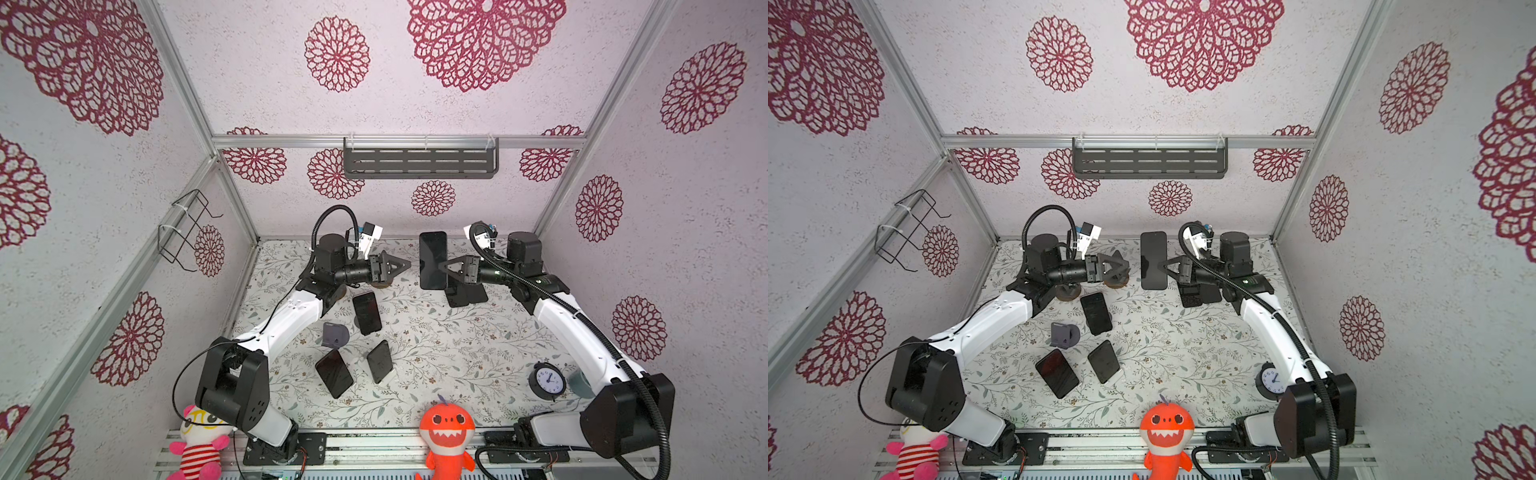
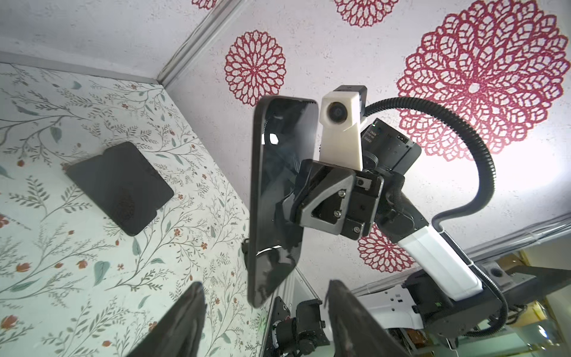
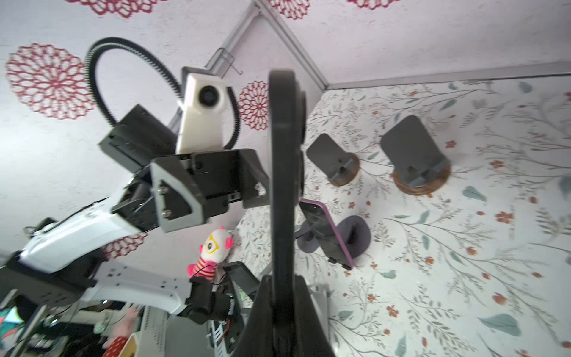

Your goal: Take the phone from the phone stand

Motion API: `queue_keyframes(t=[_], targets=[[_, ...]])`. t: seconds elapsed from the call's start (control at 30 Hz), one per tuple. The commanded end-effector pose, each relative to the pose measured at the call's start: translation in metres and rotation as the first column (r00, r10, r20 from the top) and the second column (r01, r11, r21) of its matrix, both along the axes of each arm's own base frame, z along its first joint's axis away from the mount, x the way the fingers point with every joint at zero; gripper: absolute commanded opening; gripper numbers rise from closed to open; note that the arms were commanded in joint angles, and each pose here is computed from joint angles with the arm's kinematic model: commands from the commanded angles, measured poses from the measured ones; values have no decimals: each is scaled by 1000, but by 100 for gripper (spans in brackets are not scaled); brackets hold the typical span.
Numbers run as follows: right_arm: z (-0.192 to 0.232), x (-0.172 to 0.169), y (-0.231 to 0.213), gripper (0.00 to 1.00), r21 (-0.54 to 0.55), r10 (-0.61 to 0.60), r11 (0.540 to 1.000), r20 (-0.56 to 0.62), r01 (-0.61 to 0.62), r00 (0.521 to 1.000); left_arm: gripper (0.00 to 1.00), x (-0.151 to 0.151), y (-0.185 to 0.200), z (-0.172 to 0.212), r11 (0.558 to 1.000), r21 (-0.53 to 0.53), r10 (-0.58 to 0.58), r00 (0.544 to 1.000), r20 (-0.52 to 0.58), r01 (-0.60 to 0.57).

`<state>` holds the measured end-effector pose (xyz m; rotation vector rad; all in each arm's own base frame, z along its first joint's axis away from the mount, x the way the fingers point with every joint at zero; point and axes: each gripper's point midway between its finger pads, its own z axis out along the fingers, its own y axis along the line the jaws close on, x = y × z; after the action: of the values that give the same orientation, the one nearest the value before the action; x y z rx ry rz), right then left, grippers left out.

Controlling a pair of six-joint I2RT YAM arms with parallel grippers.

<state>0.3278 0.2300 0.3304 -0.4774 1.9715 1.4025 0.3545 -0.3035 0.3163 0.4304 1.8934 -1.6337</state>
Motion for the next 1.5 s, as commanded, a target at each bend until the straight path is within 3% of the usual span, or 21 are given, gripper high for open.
queue_keyframes(t=[0.0, 0.4, 0.77, 0.9, 1.13, 1.3, 1.47], targets=[[45, -27, 8, 4, 82, 137, 986, 118, -147, 984, 65, -11, -10, 25, 995, -58, -75, 993, 91, 81], [39, -28, 24, 5, 78, 202, 974, 125, -213, 971, 48, -14, -24, 23, 992, -66, -104, 988, 112, 112], [28, -23, 28, 10, 76, 240, 965, 117, -250, 964, 5, -12, -31, 22, 992, -68, -98, 990, 105, 105], [23, -21, 29, 37, 68, 235, 967, 110, -244, 966, 3, -7, -31, 20, 995, -58, -81, 992, 98, 86], [18, -8, 22, 59, 23, 163, 986, 108, -167, 981, 0, 2, -30, 16, 999, -38, -27, 996, 81, 31], [8, 13, 4, 66, -73, -4, 997, 110, 12, 994, 0, 23, -26, 6, 997, 25, 77, 997, 24, -78], [-11, 28, -36, 64, -165, -171, 969, 93, 184, 981, 0, 47, -31, -21, 962, 184, 210, 977, -23, -202]])
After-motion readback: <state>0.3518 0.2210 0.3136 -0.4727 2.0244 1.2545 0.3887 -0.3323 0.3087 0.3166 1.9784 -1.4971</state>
